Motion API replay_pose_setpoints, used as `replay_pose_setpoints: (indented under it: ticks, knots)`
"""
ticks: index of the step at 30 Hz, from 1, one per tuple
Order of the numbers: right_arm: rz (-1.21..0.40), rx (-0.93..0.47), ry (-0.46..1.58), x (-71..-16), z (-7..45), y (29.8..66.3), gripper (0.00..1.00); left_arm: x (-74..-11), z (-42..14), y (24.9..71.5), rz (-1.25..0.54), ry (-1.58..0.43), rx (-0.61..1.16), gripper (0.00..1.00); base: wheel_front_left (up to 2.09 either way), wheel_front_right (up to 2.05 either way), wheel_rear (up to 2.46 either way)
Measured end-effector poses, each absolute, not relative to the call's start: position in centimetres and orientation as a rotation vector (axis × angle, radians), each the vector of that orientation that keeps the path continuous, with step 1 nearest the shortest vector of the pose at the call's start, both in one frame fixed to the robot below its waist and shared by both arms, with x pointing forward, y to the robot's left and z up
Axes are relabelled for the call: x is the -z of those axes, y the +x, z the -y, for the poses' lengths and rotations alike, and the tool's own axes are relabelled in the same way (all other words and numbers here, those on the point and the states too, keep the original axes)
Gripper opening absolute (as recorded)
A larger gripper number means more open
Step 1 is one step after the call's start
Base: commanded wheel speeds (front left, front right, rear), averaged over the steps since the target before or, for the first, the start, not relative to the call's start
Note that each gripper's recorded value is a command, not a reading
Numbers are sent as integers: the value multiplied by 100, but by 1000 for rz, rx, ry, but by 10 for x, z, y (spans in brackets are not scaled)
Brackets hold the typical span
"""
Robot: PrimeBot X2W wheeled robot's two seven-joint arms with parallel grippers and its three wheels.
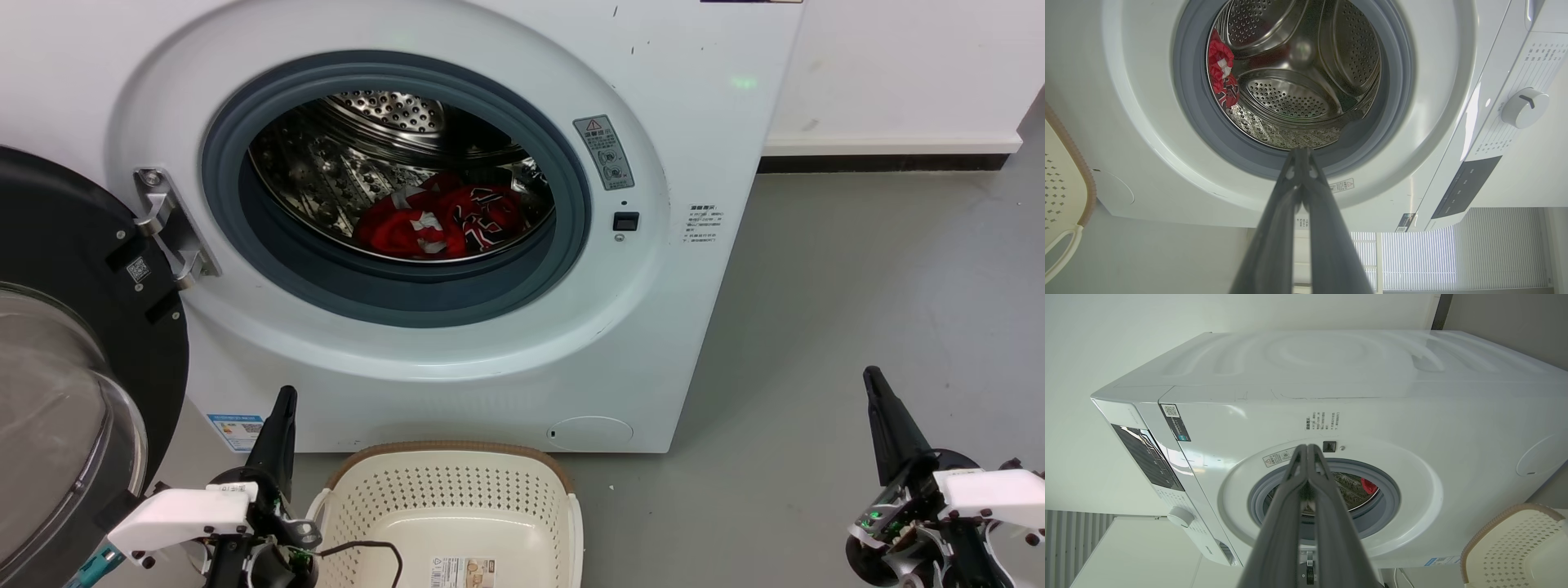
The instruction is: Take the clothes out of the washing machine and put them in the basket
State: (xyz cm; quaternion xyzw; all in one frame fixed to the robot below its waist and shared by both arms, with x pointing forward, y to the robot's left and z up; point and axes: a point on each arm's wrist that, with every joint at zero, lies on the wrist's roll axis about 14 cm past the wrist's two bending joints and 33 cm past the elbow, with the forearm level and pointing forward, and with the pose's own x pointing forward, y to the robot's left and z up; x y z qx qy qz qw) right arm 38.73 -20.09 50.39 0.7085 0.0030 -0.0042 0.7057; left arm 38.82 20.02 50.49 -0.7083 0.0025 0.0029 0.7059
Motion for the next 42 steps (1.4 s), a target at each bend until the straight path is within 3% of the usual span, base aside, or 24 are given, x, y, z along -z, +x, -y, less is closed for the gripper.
replay_pose_setpoints:
  ticks: [15,16,29,42]
  knots:
    - [-7,9,1575,-504,201,387,0,-505,-200,388,-6,-1575,-6,0,0,0,0]
    - [-7,9,1575,-504,201,387,100,-505,-200,388,-6,-1575,-6,100,0,0,0]
    - [-9,62,1496,-493,203,378,100,-498,-186,385,-32,-1499,-15,100,0,0,0]
    - [45,23,1103,-515,202,380,100,-519,-171,393,-2,-1154,54,100,0,0,0]
